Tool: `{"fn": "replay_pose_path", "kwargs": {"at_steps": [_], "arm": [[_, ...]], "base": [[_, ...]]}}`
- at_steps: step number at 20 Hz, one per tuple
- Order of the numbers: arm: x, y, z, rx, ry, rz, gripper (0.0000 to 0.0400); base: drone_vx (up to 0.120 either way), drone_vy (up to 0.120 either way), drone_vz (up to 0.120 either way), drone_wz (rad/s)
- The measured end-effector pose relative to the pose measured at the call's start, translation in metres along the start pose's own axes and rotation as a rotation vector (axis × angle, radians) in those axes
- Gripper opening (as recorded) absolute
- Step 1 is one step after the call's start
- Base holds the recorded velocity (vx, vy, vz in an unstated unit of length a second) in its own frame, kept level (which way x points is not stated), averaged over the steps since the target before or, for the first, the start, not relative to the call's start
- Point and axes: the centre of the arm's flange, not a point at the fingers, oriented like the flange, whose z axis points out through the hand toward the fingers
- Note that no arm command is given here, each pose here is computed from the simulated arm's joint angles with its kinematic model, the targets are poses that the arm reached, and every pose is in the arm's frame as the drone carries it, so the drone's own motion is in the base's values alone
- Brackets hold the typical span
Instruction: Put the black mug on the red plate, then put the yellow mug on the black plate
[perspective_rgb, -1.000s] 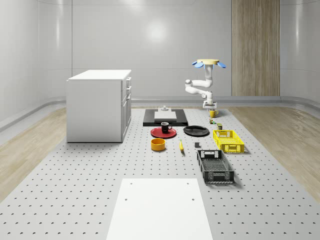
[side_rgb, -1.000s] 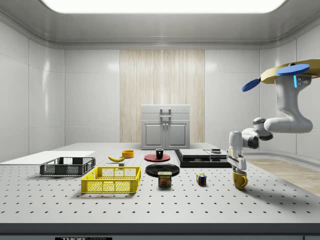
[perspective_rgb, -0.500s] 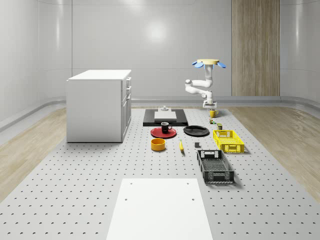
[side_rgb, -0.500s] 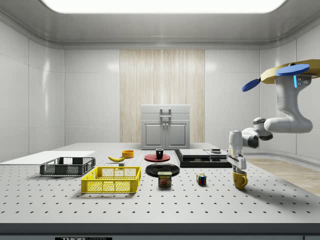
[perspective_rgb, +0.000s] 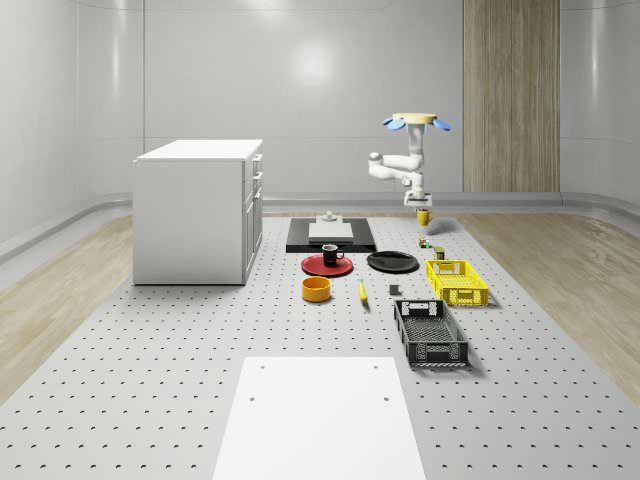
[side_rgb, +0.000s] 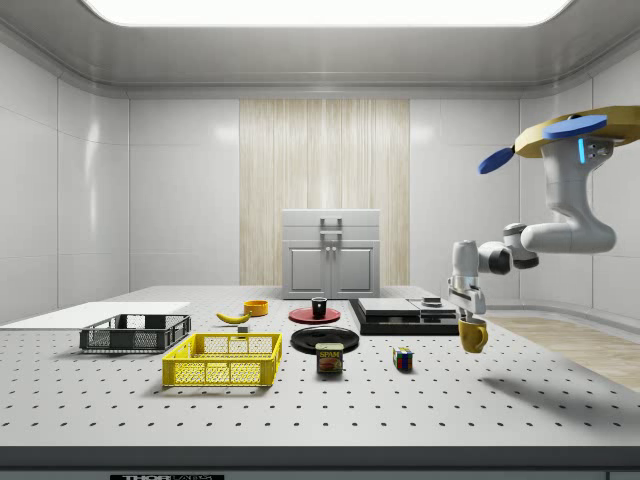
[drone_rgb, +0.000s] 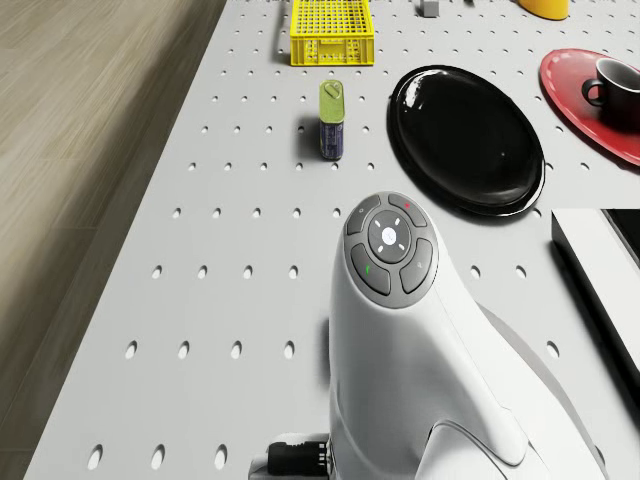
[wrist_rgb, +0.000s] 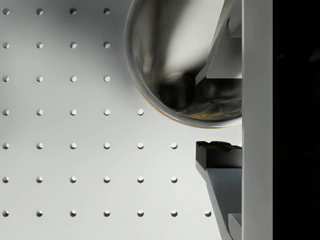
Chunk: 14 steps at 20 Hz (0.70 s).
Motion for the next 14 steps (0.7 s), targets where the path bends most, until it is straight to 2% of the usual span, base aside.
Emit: {"fn": "replay_pose_path", "kwargs": {"at_steps": [14], "arm": [[0.0000,0.0000,-0.0066,0.000,0.000,0.000,0.0110]], "base": [[0.120,-0.120,0.000,0.000]]}}
